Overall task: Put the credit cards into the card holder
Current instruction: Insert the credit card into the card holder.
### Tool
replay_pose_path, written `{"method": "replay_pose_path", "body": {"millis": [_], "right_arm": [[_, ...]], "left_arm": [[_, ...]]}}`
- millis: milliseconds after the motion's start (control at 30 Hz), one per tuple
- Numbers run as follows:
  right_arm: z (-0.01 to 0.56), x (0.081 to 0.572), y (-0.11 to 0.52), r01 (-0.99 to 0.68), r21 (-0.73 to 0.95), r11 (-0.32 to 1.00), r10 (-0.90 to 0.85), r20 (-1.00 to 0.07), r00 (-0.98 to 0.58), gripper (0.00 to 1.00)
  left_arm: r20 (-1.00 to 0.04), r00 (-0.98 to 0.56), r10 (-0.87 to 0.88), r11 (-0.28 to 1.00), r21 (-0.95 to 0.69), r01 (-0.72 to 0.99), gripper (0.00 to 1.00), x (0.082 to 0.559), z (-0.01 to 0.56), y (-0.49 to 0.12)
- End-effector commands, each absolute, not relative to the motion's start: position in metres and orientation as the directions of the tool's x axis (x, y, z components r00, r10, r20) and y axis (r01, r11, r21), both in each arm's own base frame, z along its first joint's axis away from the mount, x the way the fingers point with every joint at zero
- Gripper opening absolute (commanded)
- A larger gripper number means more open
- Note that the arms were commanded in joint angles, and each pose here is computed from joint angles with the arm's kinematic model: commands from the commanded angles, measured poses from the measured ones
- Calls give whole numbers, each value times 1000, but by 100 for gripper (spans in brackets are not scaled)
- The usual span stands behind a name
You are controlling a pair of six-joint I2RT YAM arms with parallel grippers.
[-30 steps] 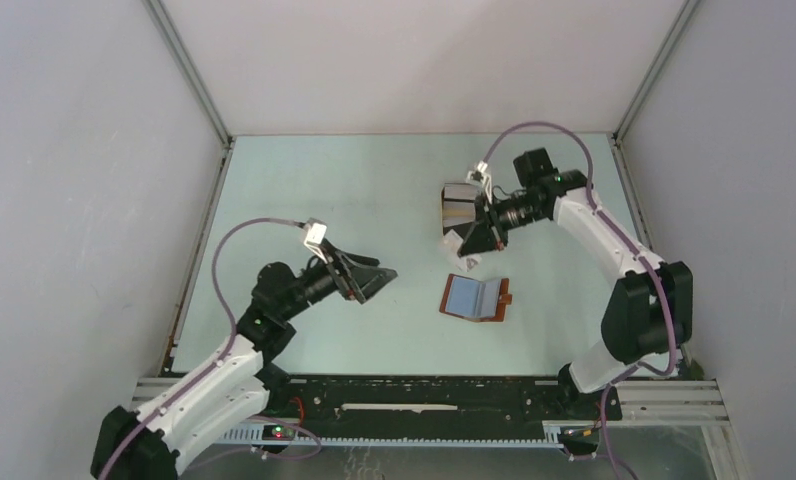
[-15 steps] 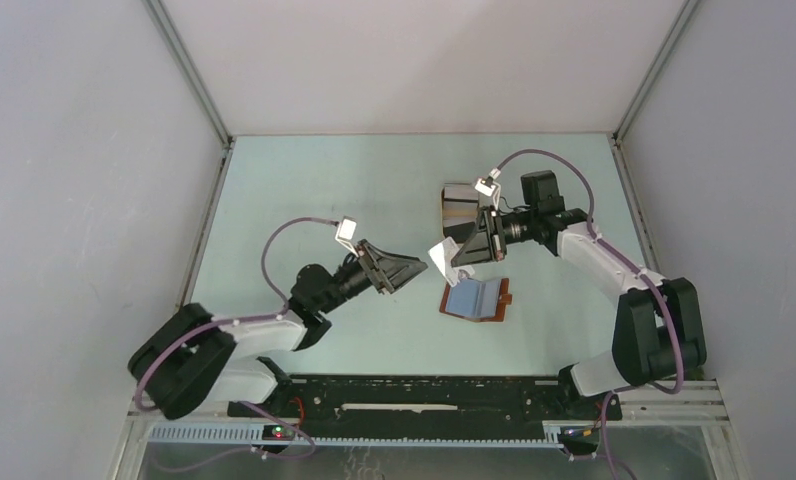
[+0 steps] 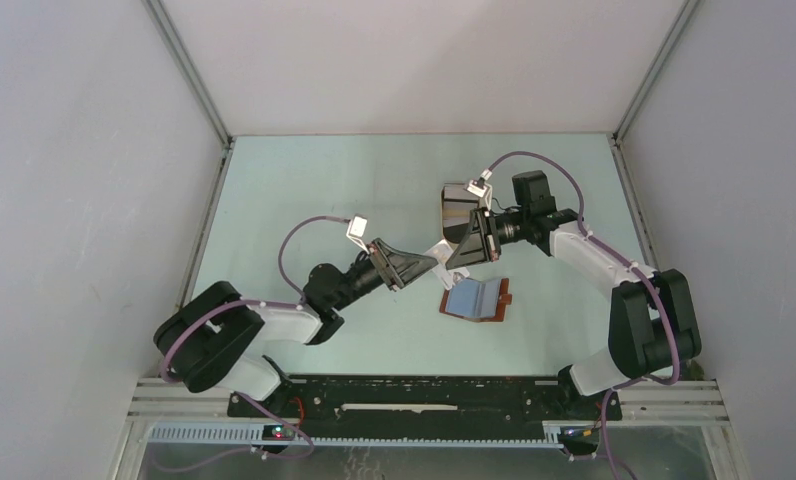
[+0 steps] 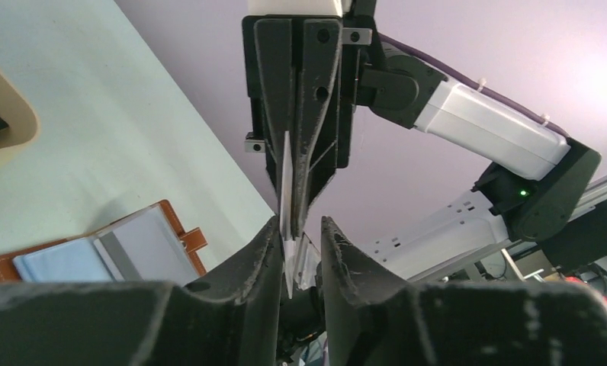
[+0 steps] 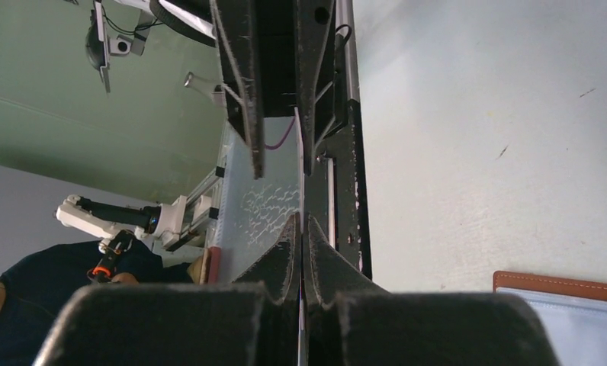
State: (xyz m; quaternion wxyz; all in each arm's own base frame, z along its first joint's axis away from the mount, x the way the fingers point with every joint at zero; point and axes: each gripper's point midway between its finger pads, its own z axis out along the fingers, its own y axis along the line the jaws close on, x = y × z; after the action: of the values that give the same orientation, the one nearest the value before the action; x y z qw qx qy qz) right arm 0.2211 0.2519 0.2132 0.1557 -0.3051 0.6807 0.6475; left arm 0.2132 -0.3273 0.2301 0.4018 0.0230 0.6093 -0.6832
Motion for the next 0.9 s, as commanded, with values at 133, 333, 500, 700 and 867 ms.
{"method": "replay_pose_path", "body": {"millis": [133,333,500,700,867], "right_arm": [[218,216,256,-636,770,-56,-225,-630,-743,0],[216,216,246,-786,618,9,-241,-762,-601,44],[218,229,212,-901,397,176,-287,-855,-433,59],[197,228,173,-906,255,339,-395,-835,-383,64],[158,234,144,-838,222,499,-453,-757,-470,66]], "left_arm": [[-529,-641,-556,7,-774,633,0,215,259,-333],[-588,-605,-537,76,-748,659,0,207,243,-320],[-658,-602,-452,209,-735,646,0,196,202,-305],[-761,-578,-296,431,-646,630,0,193,158,-284],[-823,-519,-231,542,-552,633,0,196,155,-266]]}}
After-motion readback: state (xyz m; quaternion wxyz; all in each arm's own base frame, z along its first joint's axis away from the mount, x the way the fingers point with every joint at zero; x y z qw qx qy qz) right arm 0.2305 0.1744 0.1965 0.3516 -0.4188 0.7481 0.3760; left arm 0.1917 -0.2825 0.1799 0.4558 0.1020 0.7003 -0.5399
